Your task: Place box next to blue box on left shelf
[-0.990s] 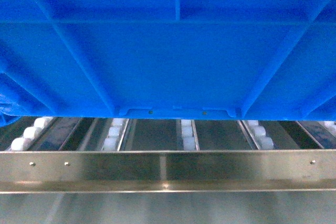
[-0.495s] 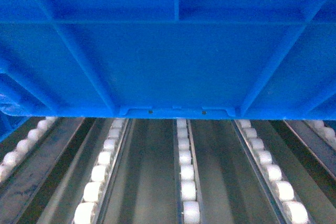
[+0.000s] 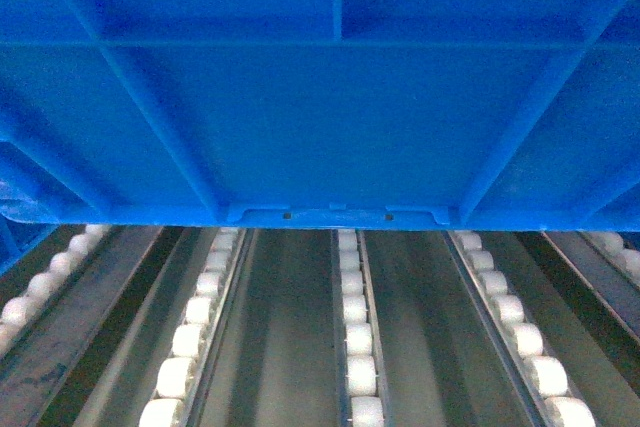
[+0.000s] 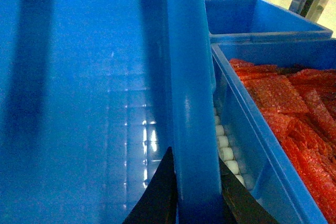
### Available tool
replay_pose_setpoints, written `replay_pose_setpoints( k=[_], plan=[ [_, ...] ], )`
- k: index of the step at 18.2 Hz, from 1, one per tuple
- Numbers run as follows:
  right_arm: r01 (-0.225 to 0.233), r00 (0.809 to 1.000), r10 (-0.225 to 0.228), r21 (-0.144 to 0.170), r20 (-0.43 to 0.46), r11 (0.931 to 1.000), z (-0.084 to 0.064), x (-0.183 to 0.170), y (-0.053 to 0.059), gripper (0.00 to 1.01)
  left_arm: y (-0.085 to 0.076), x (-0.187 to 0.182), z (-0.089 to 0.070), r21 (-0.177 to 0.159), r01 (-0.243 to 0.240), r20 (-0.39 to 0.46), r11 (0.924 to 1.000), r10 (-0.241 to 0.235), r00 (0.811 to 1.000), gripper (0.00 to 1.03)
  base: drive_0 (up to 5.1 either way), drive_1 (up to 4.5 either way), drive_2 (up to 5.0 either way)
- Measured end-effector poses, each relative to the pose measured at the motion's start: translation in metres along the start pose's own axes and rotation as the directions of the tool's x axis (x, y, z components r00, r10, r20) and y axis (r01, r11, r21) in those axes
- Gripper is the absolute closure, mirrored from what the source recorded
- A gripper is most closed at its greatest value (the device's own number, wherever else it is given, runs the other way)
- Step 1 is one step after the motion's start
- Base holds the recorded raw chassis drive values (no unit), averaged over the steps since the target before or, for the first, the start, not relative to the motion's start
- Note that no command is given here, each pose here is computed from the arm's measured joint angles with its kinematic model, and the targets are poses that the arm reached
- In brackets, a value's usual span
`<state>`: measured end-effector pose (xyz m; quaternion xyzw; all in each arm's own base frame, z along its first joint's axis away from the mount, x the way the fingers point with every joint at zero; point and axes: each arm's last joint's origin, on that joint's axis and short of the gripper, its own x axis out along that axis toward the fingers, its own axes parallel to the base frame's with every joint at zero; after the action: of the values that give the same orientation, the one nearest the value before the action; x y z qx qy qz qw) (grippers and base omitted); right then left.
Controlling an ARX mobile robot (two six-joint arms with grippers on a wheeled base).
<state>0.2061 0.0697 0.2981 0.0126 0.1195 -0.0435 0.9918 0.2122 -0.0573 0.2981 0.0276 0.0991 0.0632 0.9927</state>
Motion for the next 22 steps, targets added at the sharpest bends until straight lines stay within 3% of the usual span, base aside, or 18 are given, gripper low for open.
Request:
replay_pose_setpoints(
  k=[22],
  plan=[
    [0.0,1.0,0.0,0.0,0.0,1.0,0.0001,-0.0001,0.0,0.91,0.0,0.0,0.0,0.0,0.0,0.0,1.0,0.0,1.0,0.91,0.0,0.0,0.0]
  ],
)
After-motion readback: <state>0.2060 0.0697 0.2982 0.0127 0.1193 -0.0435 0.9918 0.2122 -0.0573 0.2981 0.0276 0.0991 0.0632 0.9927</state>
